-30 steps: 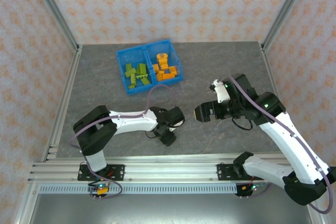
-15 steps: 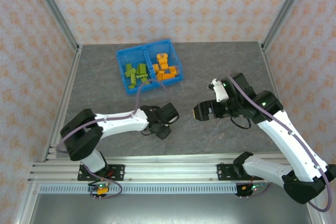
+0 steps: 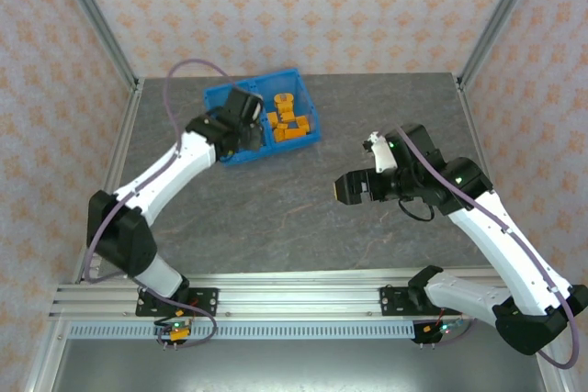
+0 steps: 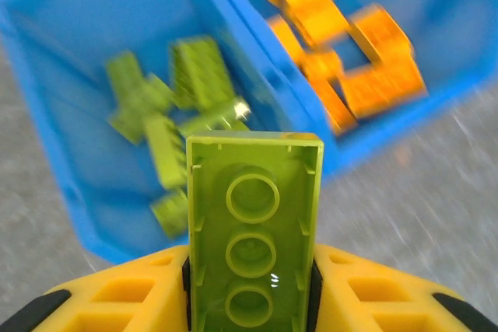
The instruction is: Sort the legos into containers by color
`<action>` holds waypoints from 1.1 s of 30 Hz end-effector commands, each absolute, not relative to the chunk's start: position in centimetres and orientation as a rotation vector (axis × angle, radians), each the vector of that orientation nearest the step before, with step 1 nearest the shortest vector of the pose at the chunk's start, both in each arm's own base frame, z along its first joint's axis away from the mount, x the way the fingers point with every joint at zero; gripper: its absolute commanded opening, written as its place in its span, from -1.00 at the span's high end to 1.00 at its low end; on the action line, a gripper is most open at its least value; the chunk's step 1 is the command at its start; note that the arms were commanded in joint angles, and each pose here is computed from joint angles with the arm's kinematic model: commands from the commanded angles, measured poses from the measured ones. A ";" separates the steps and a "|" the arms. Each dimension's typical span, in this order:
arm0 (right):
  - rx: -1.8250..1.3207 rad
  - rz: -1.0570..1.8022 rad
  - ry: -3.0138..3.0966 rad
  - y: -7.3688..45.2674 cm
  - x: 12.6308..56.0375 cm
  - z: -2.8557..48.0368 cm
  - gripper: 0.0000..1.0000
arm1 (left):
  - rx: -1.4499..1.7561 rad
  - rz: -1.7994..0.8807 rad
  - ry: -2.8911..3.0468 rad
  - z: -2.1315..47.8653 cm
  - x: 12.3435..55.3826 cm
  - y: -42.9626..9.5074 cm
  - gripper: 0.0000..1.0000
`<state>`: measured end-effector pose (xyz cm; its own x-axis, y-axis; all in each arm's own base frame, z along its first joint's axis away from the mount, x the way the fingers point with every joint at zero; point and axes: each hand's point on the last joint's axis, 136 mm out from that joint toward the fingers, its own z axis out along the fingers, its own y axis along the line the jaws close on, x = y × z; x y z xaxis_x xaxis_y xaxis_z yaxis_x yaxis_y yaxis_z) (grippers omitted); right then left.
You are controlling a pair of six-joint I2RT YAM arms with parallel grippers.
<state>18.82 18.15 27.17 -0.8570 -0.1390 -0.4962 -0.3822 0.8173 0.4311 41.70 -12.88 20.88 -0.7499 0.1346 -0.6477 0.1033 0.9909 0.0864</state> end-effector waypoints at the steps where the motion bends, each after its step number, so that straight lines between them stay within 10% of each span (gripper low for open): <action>1: -0.350 0.754 2.526 18.2 19.2 27.7 -0.99 | 0.058 0.163 2.470 20.1 45.0 -9.5 0.20; 18: -0.294 0.786 2.504 17.8 18.6 28.3 -0.99 | -0.194 -0.049 2.541 15.0 56.9 -6.7 -0.21; 33: 0.281 -0.011 2.077 5.4 26.2 28.3 -0.99 | -0.096 -0.324 2.057 34.8 41.9 -9.9 -0.35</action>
